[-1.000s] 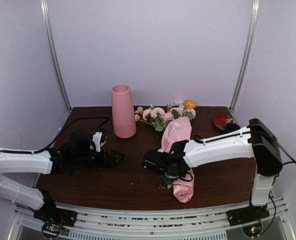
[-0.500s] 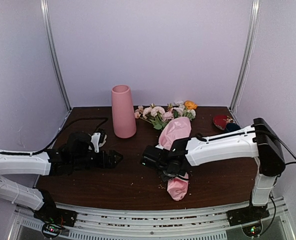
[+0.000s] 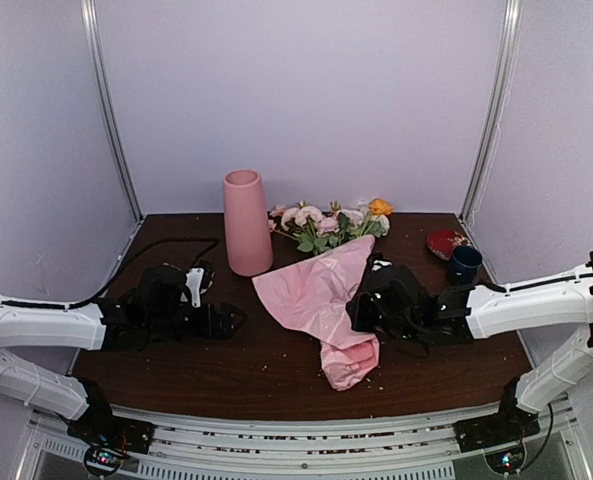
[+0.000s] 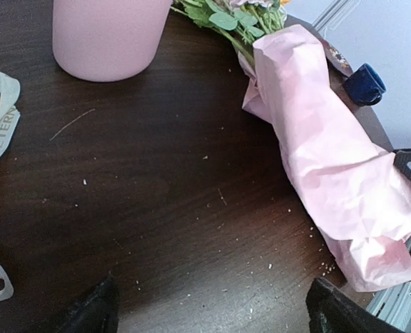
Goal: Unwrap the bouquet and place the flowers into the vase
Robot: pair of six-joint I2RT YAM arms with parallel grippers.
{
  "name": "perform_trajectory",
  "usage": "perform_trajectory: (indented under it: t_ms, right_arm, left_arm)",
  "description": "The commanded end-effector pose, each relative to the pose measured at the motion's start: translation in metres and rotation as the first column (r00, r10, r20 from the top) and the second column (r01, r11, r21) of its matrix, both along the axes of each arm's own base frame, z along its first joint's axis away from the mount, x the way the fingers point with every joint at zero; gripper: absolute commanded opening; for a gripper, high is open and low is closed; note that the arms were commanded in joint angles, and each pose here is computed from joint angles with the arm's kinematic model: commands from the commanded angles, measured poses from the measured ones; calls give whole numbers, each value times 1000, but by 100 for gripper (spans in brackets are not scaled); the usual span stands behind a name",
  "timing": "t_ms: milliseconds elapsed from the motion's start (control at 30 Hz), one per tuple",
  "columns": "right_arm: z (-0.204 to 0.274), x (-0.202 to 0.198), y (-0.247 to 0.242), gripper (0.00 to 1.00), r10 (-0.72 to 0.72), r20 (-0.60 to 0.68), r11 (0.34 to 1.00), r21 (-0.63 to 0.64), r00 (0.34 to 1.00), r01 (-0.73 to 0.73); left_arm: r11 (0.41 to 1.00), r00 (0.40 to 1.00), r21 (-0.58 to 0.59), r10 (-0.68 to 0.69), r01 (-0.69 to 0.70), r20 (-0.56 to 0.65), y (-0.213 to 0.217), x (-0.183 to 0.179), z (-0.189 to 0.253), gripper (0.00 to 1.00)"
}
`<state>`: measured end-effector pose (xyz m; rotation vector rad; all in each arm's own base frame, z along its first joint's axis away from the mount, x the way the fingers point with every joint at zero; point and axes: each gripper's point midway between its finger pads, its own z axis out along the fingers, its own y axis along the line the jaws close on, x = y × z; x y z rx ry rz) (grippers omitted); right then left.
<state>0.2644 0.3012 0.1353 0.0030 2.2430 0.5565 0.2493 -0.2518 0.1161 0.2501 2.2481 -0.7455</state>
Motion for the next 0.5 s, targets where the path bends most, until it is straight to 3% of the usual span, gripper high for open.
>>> perform_trajectory:
  t_ms: [0, 100, 300, 467]
  right_arm:
    - [13, -3, -1, 30, -9, 27, 991, 131, 1000, 5]
    - [24, -7, -10, 40, 11, 63, 993, 113, 998, -18]
    - [65, -12, -15, 73, 100, 143, 994, 25, 985, -105]
    - [98, -13, -21, 83, 93, 206, 993, 45, 974, -105]
  left_arm:
    - [999, 1000, -32, -15, 15, 16, -12, 6, 7, 97]
    - [999, 1000, -37, -29, 29, 7, -18, 7, 4, 97]
    - [987, 997, -137, -82, 82, 4, -40, 9, 14, 98]
    - [947, 991, -291, -134, 134, 21, -64, 9, 36, 98]
